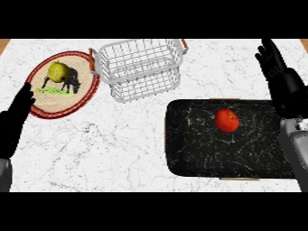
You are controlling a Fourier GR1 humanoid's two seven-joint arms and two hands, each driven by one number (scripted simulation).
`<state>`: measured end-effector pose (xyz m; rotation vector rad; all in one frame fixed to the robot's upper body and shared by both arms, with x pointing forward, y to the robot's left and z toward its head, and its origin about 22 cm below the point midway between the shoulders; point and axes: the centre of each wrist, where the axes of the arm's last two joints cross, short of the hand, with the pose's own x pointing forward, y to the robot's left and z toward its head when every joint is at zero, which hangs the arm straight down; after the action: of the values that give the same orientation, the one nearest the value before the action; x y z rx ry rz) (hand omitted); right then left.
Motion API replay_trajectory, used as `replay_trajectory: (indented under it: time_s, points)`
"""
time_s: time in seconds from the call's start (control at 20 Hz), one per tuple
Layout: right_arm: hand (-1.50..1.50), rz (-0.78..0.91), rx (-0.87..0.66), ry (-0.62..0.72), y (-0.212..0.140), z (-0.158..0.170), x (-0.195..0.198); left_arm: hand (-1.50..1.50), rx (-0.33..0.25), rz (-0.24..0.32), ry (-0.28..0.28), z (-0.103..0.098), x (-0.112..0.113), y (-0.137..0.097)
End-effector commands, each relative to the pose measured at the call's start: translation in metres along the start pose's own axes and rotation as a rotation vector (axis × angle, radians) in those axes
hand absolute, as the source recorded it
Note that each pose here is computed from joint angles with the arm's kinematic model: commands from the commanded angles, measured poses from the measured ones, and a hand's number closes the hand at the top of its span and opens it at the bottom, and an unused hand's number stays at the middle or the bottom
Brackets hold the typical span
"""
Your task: Pick the tomato from the tray and place it in the tiered basket
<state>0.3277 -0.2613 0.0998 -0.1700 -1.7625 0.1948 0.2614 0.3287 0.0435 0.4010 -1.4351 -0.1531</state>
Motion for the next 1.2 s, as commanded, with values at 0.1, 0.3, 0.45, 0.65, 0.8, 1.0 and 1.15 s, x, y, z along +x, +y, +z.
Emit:
replay_trajectory:
  time_s: [0.1, 0.3, 0.45, 0.65, 0.8, 1.0, 1.15]
  points:
    - [-1.50, -0.212, -0.292, 0.268, 0.022, -0.005, -0.044, 0.00, -0.135, 0.091, -0.095, -0.007, 0.011, -0.036]
    - [-1.50, -0.002, -0.530, 0.566, -0.002, 0.002, -0.081, 0.00, -0.311, 0.208, -0.147, 0.011, 0.014, -0.092]
    - [-1.50, -0.401, -0.686, 0.555, 0.078, -0.024, -0.056, 0.00, -0.354, 0.233, -0.129, 0.011, -0.004, -0.107]
    - [-1.50, -0.204, -0.725, 0.387, 0.100, -0.042, -0.056, 0.00, -0.372, 0.236, -0.145, 0.014, -0.034, -0.099]
    - [-1.50, -0.080, -0.655, 0.466, 0.069, -0.064, -0.022, 0.00, -0.347, 0.234, -0.126, -0.002, -0.020, -0.106]
    - [-1.50, 0.208, -0.526, 0.653, 0.018, -0.071, -0.024, 0.00, -0.336, 0.241, -0.125, 0.014, -0.027, -0.106]
    - [-1.50, 0.376, -0.321, 0.834, 0.018, -0.075, -0.022, 0.00, -0.338, 0.237, -0.099, 0.015, -0.033, -0.107]
